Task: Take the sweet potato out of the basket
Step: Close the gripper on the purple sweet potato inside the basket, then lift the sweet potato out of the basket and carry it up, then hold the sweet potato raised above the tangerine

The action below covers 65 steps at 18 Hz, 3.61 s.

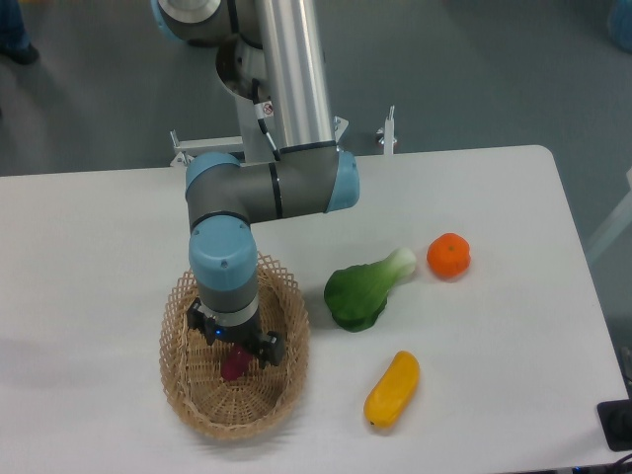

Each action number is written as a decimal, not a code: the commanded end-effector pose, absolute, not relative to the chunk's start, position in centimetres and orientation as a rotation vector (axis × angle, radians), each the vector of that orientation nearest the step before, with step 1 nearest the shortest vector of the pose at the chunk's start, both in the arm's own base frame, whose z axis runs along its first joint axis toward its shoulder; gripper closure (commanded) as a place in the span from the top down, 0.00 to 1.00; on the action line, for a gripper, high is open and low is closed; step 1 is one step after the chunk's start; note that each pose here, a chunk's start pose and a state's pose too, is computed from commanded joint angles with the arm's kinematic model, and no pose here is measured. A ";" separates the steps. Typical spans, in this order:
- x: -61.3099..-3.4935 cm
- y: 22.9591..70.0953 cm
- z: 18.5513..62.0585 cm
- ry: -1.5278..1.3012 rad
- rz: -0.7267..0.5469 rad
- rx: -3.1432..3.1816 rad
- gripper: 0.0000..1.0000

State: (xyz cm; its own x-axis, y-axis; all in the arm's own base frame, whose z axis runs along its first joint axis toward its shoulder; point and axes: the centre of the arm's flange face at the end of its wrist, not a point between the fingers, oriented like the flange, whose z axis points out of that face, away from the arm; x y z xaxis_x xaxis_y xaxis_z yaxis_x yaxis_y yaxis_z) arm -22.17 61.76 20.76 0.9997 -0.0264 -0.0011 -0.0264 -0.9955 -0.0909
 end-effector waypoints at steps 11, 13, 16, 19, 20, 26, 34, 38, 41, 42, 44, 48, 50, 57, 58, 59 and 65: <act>-22.3 62.2 21.2 0.046 0.041 -3.047 0.36; -22.3 62.2 21.2 0.046 0.041 -3.047 0.32; -22.5 62.2 21.6 0.049 0.049 -3.039 0.32; -22.6 62.3 23.1 0.100 0.072 -3.018 0.30; -22.9 62.2 24.4 0.139 0.092 -3.000 0.30; -29.3 58.9 33.6 0.194 0.228 -2.907 0.30; -39.6 50.1 40.5 0.245 0.195 -2.971 0.30; -43.4 44.6 41.4 0.332 0.147 -3.006 0.30; -45.4 41.0 41.7 0.433 0.109 -3.021 0.30; -45.9 40.0 41.7 0.501 0.086 -3.020 0.30; -46.2 38.4 42.5 0.557 0.076 -3.018 0.30; -46.7 37.2 43.0 0.569 0.076 -3.016 0.30; -46.7 37.0 43.0 0.567 0.077 -3.018 0.30; -46.7 37.0 43.1 0.581 0.084 -3.013 0.30; -46.7 37.0 43.1 0.581 0.083 -3.011 0.30; -46.7 37.0 43.0 0.581 0.081 -3.012 0.30; -46.8 37.0 43.2 0.578 0.087 -3.010 0.30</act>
State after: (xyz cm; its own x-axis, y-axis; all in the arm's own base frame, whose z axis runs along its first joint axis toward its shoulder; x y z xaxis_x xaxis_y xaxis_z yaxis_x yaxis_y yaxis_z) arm -46.81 36.95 43.20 0.9274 -0.3675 -0.0702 -0.3718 -0.9261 -0.0636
